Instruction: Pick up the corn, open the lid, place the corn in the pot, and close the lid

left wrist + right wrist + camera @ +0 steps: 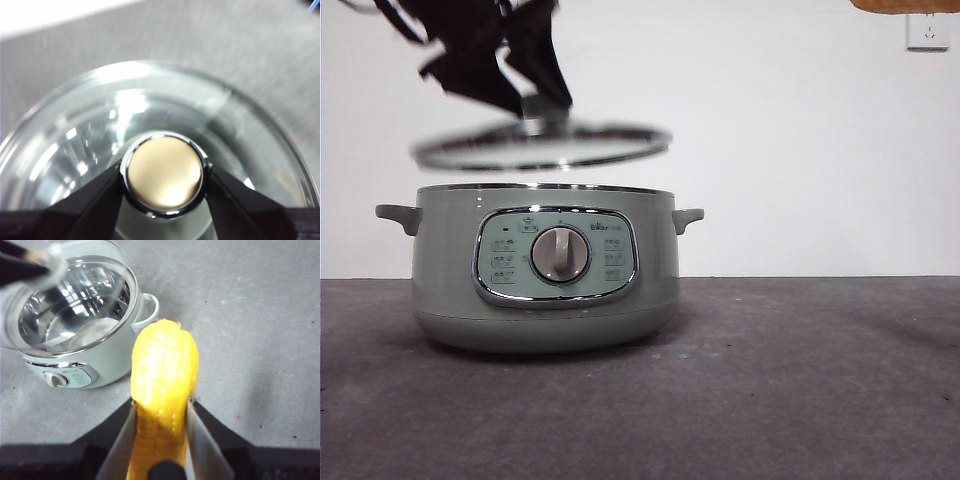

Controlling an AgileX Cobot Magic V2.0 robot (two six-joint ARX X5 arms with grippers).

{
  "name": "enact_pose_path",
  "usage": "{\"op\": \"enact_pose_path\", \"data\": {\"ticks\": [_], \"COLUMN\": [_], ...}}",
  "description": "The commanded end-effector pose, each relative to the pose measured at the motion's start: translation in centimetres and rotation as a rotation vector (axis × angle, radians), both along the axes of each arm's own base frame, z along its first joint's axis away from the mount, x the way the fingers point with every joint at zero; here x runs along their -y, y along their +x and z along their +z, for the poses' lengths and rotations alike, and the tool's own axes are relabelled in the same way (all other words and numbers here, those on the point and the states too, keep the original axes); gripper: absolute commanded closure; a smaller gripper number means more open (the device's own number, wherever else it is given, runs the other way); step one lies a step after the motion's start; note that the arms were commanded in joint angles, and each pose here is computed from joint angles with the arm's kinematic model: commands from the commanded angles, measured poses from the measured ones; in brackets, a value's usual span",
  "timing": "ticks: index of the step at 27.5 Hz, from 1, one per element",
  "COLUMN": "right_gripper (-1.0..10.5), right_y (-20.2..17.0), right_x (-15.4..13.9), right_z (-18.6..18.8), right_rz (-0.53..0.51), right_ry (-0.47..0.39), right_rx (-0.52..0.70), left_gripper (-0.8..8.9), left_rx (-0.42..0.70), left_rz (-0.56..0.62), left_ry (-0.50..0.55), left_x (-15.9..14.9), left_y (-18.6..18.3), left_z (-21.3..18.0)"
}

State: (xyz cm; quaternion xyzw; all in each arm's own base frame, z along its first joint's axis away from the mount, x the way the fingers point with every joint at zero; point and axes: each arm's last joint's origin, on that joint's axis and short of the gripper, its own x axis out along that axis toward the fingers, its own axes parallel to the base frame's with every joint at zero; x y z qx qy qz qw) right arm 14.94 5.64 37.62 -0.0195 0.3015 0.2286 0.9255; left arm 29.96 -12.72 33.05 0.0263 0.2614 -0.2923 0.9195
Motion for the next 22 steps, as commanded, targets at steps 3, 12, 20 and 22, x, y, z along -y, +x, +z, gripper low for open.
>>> {"op": "enact_pose_path", "data": {"ticks": [3,12,20,22], "right_gripper": [9.6,9.6,9.6,9.6], "right_y": [0.7,8.4,15.1,16.6], "right_x": [-0.5,-6.1,-14.9,-16.8], "right_z": [0.8,0.4,0.6,0.0], "right_rz": [0.049,0.202,0.331,0.341], "right_ry": [0.076,0.224,0.165,0.123], "right_rx": [0.079,0.054,0.002,-0.015], "left_gripper": [8.22,8.22,8.22,8.22], "left_rx": [0.169,0.321,0.335,0.331], "left_rz": [0.036,0.216,0.268,0.272], "left_ry": [-0.08,-0.056,-0.054,-0.055], "left_x": [-2.9,-10.8,-11.7,-11.7], "left_y": [-4.1,-17.5,-23.8,-24.9], "left_z": [5.6,10.9,10.6,10.4]}}
